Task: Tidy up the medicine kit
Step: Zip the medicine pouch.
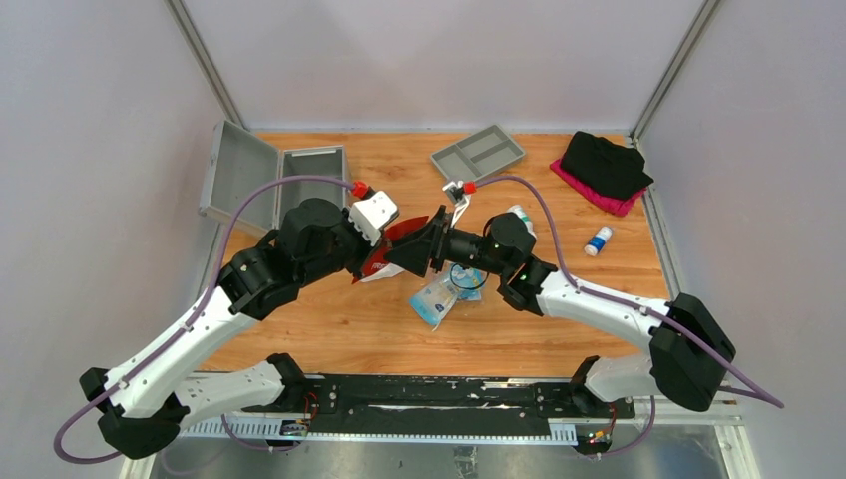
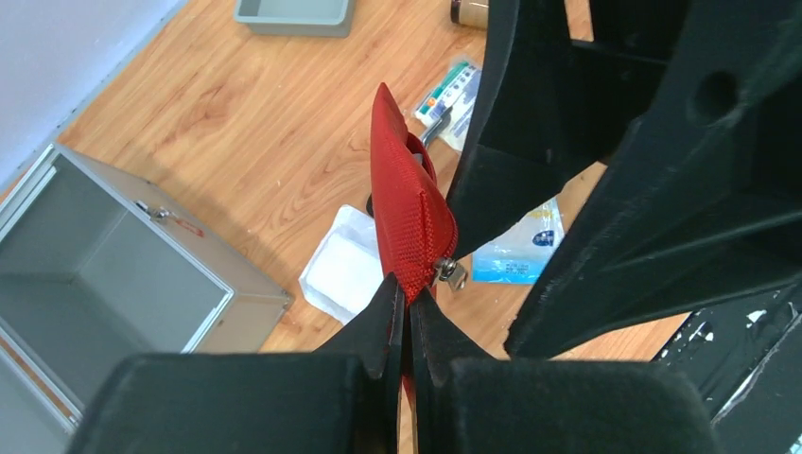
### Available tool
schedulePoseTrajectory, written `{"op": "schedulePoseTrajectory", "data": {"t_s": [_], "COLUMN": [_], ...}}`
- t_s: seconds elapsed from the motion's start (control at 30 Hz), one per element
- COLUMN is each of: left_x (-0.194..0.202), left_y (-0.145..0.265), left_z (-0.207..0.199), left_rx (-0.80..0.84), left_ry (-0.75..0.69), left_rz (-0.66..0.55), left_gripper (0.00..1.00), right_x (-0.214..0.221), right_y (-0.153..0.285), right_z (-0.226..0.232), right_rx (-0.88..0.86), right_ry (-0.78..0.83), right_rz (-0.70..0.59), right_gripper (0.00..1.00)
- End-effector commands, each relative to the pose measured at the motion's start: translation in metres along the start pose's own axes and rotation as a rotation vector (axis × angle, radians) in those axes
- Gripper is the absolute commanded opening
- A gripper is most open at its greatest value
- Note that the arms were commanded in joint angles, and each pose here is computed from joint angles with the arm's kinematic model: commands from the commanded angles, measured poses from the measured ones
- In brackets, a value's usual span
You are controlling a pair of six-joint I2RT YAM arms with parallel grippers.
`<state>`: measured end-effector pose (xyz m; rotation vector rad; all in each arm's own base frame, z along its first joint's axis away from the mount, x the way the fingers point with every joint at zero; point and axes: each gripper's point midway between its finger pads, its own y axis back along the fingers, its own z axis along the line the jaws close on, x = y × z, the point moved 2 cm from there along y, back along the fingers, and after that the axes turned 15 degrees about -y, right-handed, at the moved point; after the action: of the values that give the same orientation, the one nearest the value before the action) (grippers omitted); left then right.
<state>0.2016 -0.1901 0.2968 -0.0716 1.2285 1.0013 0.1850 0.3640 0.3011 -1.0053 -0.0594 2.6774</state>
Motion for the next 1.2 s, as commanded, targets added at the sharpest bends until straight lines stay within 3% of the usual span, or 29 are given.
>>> {"op": "schedulePoseTrajectory", "data": {"t_s": [0.0,0.23,0.6,0.77,0.9,1.17], "left_x": [-0.013,-0.009,-0.006,-0.003,-0.002,-0.001], "left_y": [0.007,0.005,0.006,0.005,0.005,0.003], "left_z": [0.001,-0.006,-0.007,-0.008,-0.008,-0.008], "left_rx": [0.019,0.046,0.04,0.044,0.038,0.036], "left_ry": [0.009,0.013,0.017,0.017,0.02,0.02], "left_rz": [-0.044,-0.05,-0.057,-0.051,-0.051,-0.048], "left_gripper": [0.0,0.0,0.0,0.0,0.0,0.0], "right_x": [-0.013,-0.013,-0.012,-0.014,-0.015,-0.016], "right_y": [-0.004,-0.008,-0.01,-0.008,-0.007,-0.002], "right_z": [0.003,0.002,0.002,0.004,0.006,0.005], "right_rx": [-0.027,-0.036,-0.043,-0.047,-0.045,-0.018], "right_ry": [-0.031,-0.06,-0.067,-0.051,-0.032,0.002], "right_rz": [-0.065,-0.06,-0.057,-0.062,-0.062,-0.055], "right_gripper": [0.57,0.51,0.32,0.3,0.21,0.13]}}
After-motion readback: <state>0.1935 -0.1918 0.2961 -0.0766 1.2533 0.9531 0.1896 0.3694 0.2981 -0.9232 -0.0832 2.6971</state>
